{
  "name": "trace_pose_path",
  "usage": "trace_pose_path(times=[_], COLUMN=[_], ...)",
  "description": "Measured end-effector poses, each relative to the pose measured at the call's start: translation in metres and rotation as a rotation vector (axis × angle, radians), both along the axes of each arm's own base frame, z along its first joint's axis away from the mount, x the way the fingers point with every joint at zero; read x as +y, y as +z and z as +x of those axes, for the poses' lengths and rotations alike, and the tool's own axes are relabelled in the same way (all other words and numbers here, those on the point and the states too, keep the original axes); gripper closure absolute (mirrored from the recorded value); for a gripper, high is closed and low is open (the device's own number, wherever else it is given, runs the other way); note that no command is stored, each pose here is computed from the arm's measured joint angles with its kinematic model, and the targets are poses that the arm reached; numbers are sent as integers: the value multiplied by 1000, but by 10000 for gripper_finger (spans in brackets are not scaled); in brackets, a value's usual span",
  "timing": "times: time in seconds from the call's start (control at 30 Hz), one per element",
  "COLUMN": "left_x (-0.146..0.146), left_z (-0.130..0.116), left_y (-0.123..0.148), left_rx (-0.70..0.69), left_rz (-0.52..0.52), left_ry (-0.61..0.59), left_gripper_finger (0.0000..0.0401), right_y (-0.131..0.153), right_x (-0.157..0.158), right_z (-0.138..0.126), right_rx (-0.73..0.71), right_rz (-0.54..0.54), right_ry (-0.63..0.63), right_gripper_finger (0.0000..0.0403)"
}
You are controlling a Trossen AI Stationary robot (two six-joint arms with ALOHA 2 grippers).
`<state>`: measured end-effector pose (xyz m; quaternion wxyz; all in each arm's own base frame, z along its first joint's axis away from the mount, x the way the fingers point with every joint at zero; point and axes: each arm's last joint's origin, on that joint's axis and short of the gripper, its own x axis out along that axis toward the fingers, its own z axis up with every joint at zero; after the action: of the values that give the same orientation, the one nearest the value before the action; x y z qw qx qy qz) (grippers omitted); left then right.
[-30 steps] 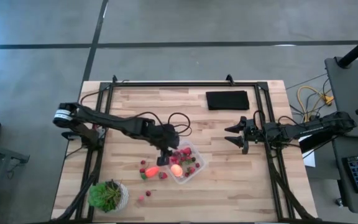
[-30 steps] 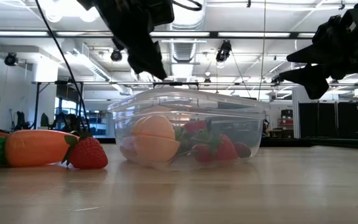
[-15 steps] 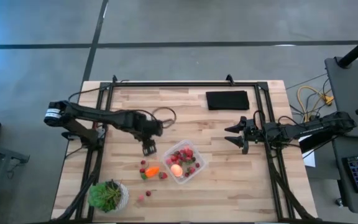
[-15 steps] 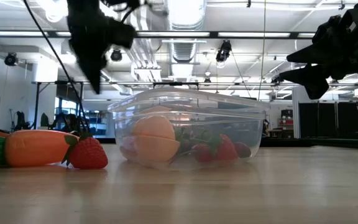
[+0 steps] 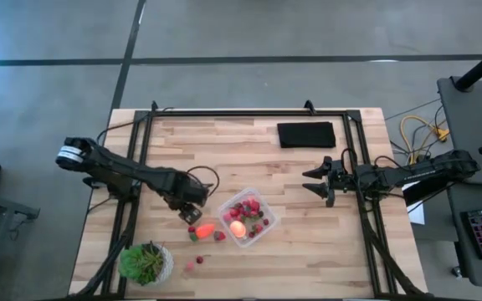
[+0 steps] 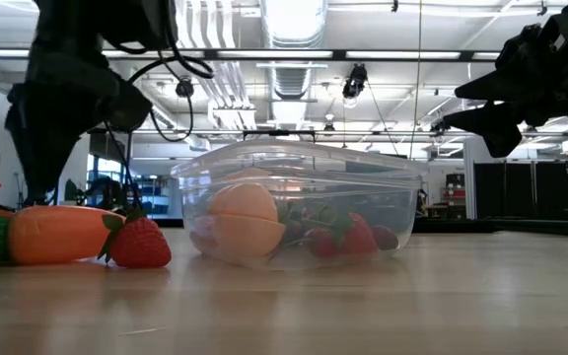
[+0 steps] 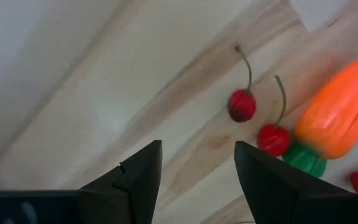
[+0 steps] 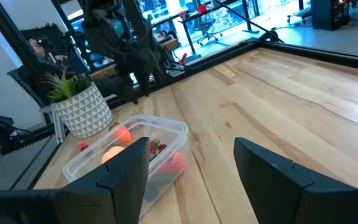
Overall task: Pick and placing Produce into tupperware
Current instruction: Put the red cherry into the transparent container
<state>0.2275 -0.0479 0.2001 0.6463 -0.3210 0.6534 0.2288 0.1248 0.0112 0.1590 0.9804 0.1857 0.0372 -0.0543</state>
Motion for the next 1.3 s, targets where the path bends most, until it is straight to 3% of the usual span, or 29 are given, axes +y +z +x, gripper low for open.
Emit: trace_pose_path(times=[0.43,0.73,1.17,1.3], left_x=[-9,-9,-9,-8], left_z=[8,-3,-4,-5], left_y=[-27,-46,-48,-49], left_rx=[-195,-169,-179,-180], left_rz=[-64,-54,-14,3], left_ry=[64,53,55,56], left_gripper_finger=[215,215,216,235], right_y=[0,0,0,0], right_x=[0,0,0,0], right_z=[0,0,0,0], right_rx=[0,0,0,0], right_rz=[0,0,0,0], right_ry=[0,0,0,0], right_gripper_finger=[177,177,177,177])
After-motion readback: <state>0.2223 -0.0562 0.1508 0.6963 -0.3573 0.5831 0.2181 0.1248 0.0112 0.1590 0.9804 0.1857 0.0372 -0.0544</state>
